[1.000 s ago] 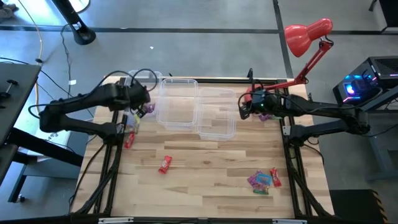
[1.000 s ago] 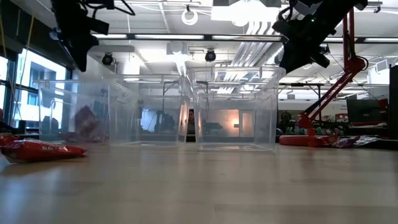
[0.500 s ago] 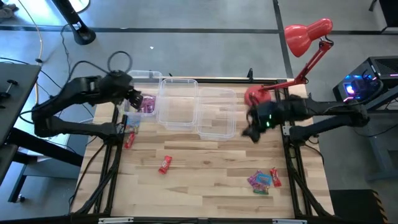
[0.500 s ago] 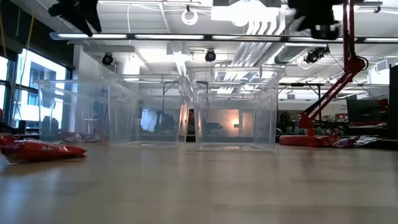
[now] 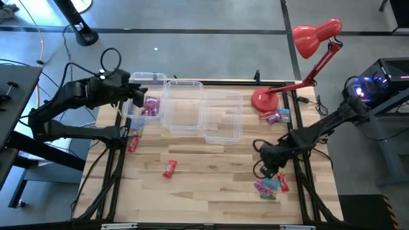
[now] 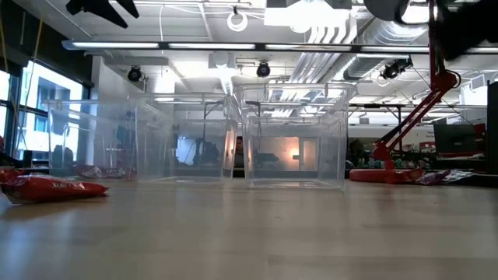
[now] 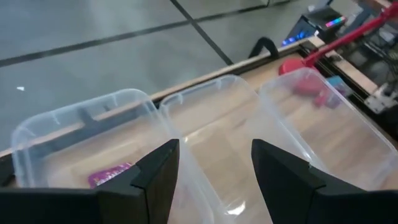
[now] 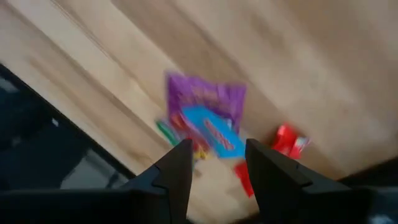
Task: Sort candy
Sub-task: Put the violet candy bag into the left transparent bin
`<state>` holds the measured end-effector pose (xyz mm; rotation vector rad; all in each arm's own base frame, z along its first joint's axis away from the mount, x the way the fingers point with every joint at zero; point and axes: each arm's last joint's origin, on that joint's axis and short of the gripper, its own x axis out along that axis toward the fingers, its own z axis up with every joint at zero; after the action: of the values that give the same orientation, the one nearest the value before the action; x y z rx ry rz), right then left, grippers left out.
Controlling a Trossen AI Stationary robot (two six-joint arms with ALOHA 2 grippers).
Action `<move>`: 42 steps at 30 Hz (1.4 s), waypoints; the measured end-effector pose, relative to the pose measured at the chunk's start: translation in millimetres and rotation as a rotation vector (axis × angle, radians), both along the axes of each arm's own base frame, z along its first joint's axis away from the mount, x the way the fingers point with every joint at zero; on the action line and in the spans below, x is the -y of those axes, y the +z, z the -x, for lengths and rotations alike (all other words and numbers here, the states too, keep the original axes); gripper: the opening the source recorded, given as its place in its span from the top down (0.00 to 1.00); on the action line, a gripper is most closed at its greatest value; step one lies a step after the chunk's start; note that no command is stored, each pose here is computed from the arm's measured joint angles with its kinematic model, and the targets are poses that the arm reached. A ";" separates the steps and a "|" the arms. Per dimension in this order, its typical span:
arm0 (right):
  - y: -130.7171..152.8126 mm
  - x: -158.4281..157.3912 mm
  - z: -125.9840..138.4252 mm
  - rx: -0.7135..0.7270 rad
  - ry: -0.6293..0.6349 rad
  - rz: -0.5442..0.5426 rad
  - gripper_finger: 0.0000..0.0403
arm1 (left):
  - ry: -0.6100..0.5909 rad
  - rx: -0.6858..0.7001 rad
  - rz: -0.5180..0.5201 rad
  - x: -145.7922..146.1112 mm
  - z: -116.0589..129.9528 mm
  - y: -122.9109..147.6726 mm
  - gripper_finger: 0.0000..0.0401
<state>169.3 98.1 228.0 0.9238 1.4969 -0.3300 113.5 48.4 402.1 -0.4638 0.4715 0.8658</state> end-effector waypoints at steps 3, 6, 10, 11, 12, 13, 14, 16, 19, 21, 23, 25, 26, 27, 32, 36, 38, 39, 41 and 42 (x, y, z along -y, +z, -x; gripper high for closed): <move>-29.6 -0.4 3.9 -0.075 -0.040 -0.071 0.64 | -0.027 -0.021 0.012 -0.9 -4.9 -2.1 0.51; -46.3 2.1 6.1 -0.079 -0.135 -0.069 0.64 | -0.051 -0.045 0.016 -1.8 -9.4 -4.0 0.51; -59.0 5.2 10.0 -0.074 -0.245 -0.004 0.64 | -0.060 -0.067 0.018 -3.1 -14.0 -6.0 0.51; -61.4 6.2 10.5 -0.071 -0.271 0.007 0.64 | -0.060 -0.070 0.020 -3.5 -15.2 -6.5 0.51; -62.9 7.1 10.9 -0.071 -0.295 0.017 0.64 | -0.062 -0.073 0.022 -3.7 -16.0 -6.9 0.51; -64.7 7.8 11.5 -0.072 -0.319 0.026 0.64 | -0.066 -0.077 0.025 -4.0 -17.2 -7.4 0.51; -66.5 8.5 12.6 -0.080 -0.339 0.033 0.64 | -0.070 -0.083 0.025 -4.2 -18.2 -7.8 0.51; -70.2 9.3 14.3 -0.096 -0.368 0.030 0.64 | -0.072 -0.089 0.025 -4.5 -19.2 -8.3 0.51; -73.4 7.1 15.1 -0.103 -0.374 -0.010 0.64 | -0.082 -0.089 0.033 -4.4 -19.9 -8.7 0.51; -75.1 5.7 15.5 -0.100 -0.373 -0.023 0.64 | -0.087 -0.088 0.036 -4.3 -20.0 -8.7 0.51; -75.2 4.1 15.8 -0.104 -0.379 -0.034 0.64 | -0.090 -0.092 0.034 -4.2 -19.9 -8.8 0.51; -75.2 2.8 16.7 -0.111 -0.371 -0.039 0.64 | -0.096 -0.102 0.029 -4.1 -19.6 -9.2 0.51; -75.3 2.4 17.1 -0.113 -0.371 -0.037 0.64 | -0.101 -0.108 0.026 -4.1 -19.5 -9.3 0.51; -75.3 2.1 17.4 -0.117 -0.380 -0.037 0.64 | -0.103 -0.111 0.023 -4.1 -19.5 -9.2 0.51; -74.8 0.5 16.0 -0.099 -0.388 -0.048 0.64 | -0.107 -0.114 0.020 -4.1 -19.5 -9.4 0.51; -74.4 -1.9 16.1 -0.097 -0.390 -0.059 0.64 | -0.107 -0.114 0.020 -4.1 -19.5 -9.4 0.51; -75.1 -4.1 15.7 -0.106 -0.378 -0.077 0.64 | -0.107 -0.114 0.020 -4.1 -19.5 -9.3 0.51; -76.4 -5.3 15.2 -0.114 -0.372 -0.081 0.64 | -0.107 -0.114 0.020 -4.1 -19.5 -9.3 0.51; -80.0 -8.3 13.8 -0.134 -0.359 -0.089 0.64 | -0.107 -0.114 0.020 -4.1 -19.5 -9.3 0.51; -82.1 -9.6 12.0 -0.134 -0.359 -0.092 0.64 | -0.107 -0.114 0.020 -4.1 -19.5 -9.3 0.51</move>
<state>157.3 107.6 145.9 1.2677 1.4741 -0.5966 133.0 52.5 392.7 -0.4050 0.6050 0.7879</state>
